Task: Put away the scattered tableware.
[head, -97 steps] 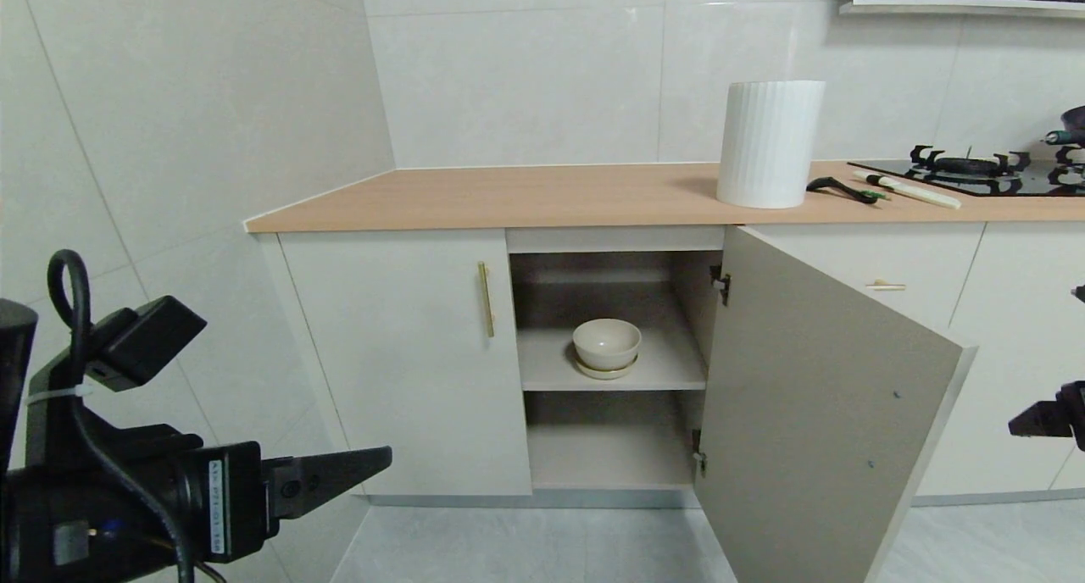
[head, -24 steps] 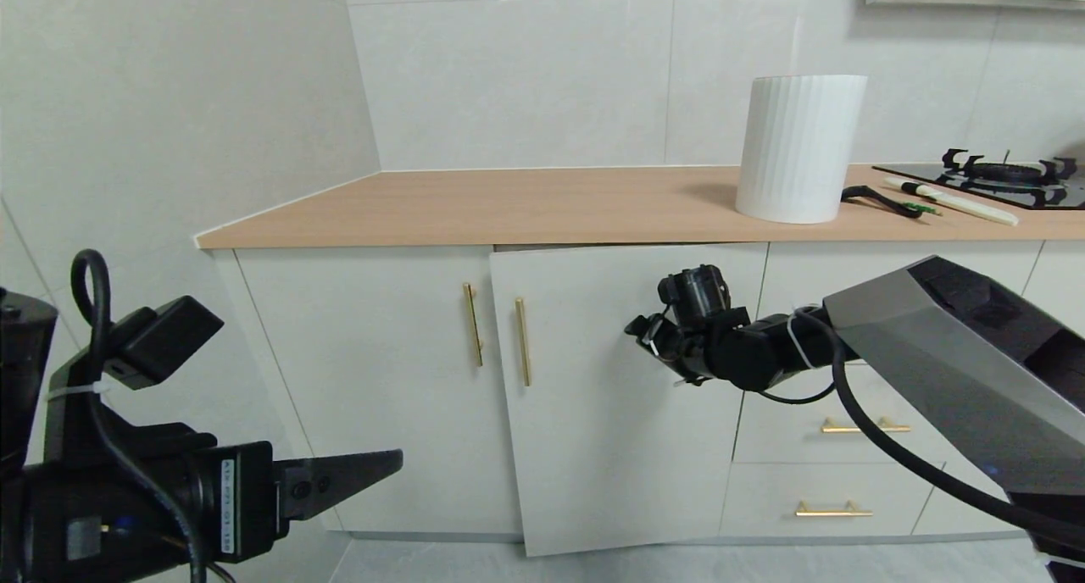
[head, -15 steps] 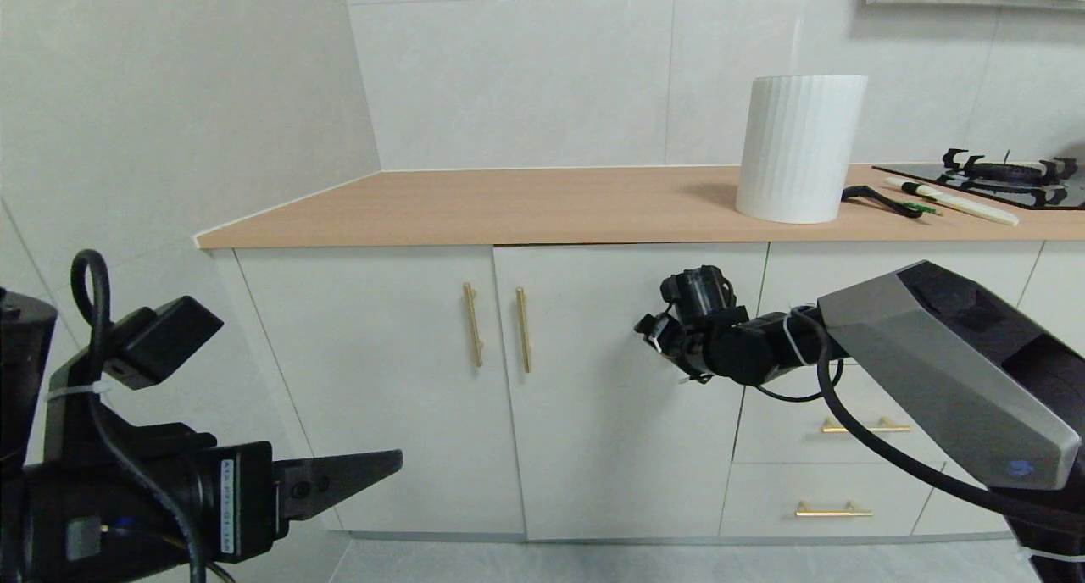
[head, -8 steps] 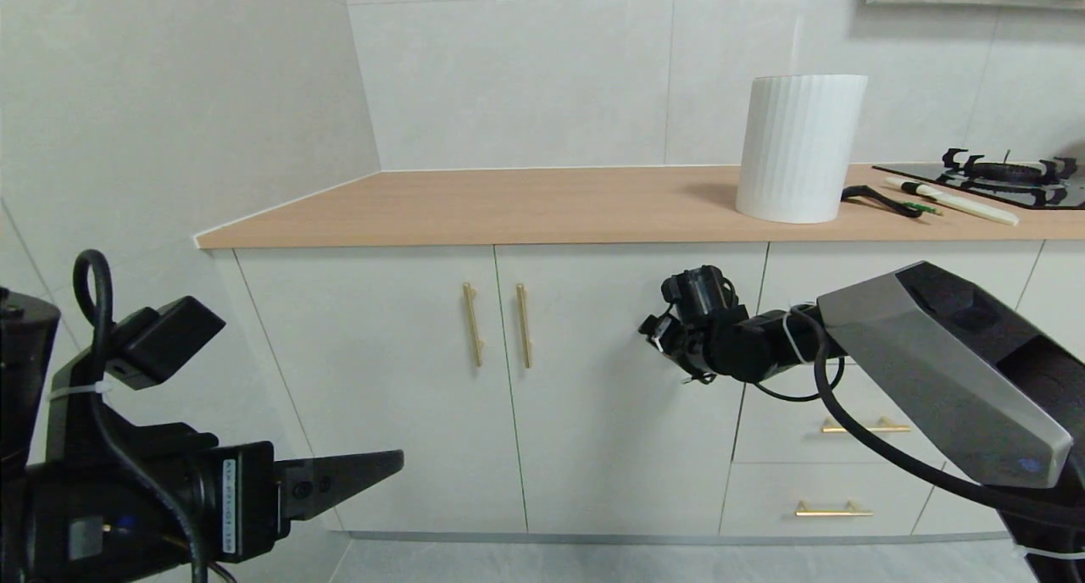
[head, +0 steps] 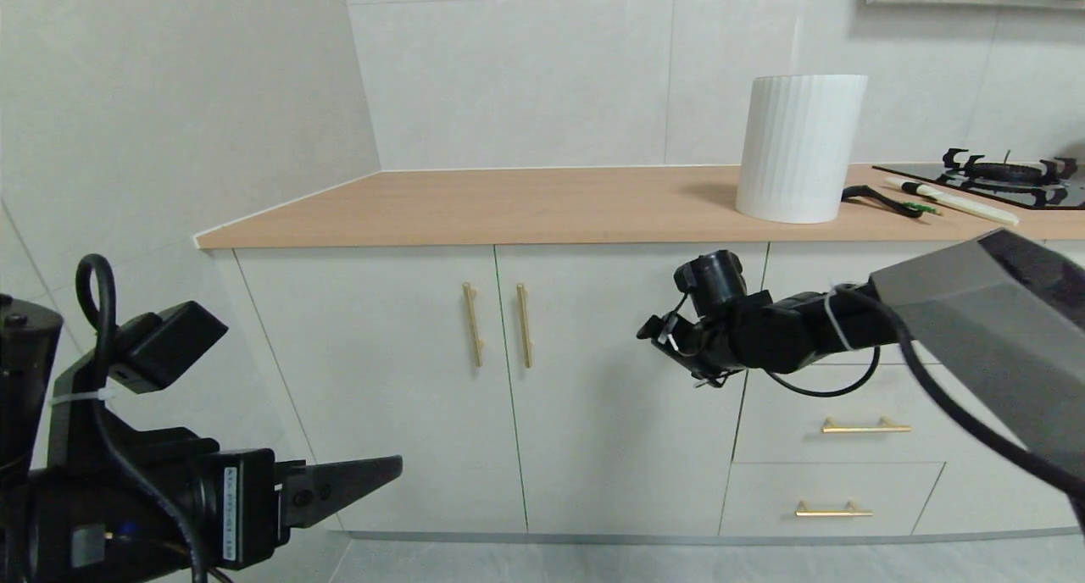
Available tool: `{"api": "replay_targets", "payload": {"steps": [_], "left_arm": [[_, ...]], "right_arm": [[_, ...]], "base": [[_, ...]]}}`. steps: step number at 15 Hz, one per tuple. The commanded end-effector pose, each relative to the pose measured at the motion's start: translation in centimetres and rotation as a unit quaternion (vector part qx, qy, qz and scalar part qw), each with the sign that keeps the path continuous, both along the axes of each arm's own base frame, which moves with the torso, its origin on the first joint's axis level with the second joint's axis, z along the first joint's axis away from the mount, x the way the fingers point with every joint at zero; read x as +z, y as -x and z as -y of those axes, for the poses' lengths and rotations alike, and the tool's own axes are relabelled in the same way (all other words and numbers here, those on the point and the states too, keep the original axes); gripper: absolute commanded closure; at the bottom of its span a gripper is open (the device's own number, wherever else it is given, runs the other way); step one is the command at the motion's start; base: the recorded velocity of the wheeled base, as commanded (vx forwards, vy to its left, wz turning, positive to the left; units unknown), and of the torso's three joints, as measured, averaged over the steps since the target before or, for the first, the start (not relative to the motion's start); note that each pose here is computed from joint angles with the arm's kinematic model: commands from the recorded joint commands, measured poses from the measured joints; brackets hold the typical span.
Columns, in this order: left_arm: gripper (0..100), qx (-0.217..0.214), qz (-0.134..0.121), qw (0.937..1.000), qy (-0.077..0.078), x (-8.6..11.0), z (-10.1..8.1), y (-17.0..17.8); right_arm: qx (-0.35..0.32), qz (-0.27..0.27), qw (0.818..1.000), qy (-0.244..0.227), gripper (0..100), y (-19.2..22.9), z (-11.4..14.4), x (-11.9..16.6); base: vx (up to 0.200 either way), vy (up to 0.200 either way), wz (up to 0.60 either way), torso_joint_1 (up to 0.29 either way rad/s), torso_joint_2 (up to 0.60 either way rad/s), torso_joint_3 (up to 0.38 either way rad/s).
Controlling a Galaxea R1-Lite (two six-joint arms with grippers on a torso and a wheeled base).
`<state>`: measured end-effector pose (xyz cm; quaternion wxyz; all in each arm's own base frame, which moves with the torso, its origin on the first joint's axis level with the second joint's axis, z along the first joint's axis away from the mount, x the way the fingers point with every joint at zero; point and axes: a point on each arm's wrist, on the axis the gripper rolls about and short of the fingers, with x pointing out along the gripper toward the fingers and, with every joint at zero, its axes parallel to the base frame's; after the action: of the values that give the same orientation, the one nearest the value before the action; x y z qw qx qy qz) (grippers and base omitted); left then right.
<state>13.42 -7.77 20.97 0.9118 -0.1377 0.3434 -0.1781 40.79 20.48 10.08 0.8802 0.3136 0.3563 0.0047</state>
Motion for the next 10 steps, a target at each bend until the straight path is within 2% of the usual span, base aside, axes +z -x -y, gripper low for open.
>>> {"api": "replay_targets", "payload": {"steps": [1, 2, 3, 4, 5, 6, 8, 10], "left_arm": [[0, -0.006, 0.014, 0.9999, -0.002, 0.1, -0.3, 0.6], [0, -0.009, 0.030, 0.9995, 0.001, 0.3, -0.5, 0.9], [0, -0.005, 0.056, 0.9984, 0.004, 0.8, -1.0, 1.5], [0, -0.002, 0.070, 0.9976, 0.000, 0.8, -1.5, 2.3], [0, 0.001, 0.073, 0.9973, -0.002, 0.6, -1.7, 2.6], [0, 0.005, 0.087, 0.9962, -0.003, 0.0, -2.7, 4.1], [0, 0.019, 0.100, 0.9947, -0.009, -1.4, -4.0, 6.2], [0, 0.046, 0.154, 0.9868, -0.017, -2.7, -6.0, 9.2]], "right_arm": [[0.079, 0.042, 0.996, 0.010, 0, 6.9, 2.8, 7.4], [0.089, 0.060, 0.994, 0.020, 0, 9.0, 3.9, 9.0], [0.096, 0.083, 0.991, 0.031, 0, 11.7, 5.4, 10.8], [0.102, 0.114, 0.987, 0.044, 0, 13.9, 6.7, 12.6], [0.097, 0.131, 0.985, 0.048, 0, 15.4, 7.6, 13.6], [0.074, 0.170, 0.981, 0.065, 0, 20.2, 10.3, 15.0], [0.056, 0.208, 0.971, 0.105, 0, 25.4, 13.6, 14.9], [0.048, 0.272, 0.949, 0.150, 0, 32.4, 17.3, 13.4]], "base": [[0.000, 0.000, 0.00, 0.000, 0.00, 0.000], [0.000, 0.000, 0.00, 0.000, 0.00, 0.000], [0.000, 0.000, 0.00, 0.000, 0.00, 0.000], [0.000, 0.000, 0.00, 0.000, 0.00, 0.000], [0.000, 0.000, 0.00, 0.000, 0.00, 0.000], [0.000, 0.000, 0.00, 0.000, 0.00, 0.000], [0.000, 0.000, 0.00, 0.000, 0.00, 0.000], [0.000, 0.000, 0.00, 0.000, 0.00, 0.000]]}}
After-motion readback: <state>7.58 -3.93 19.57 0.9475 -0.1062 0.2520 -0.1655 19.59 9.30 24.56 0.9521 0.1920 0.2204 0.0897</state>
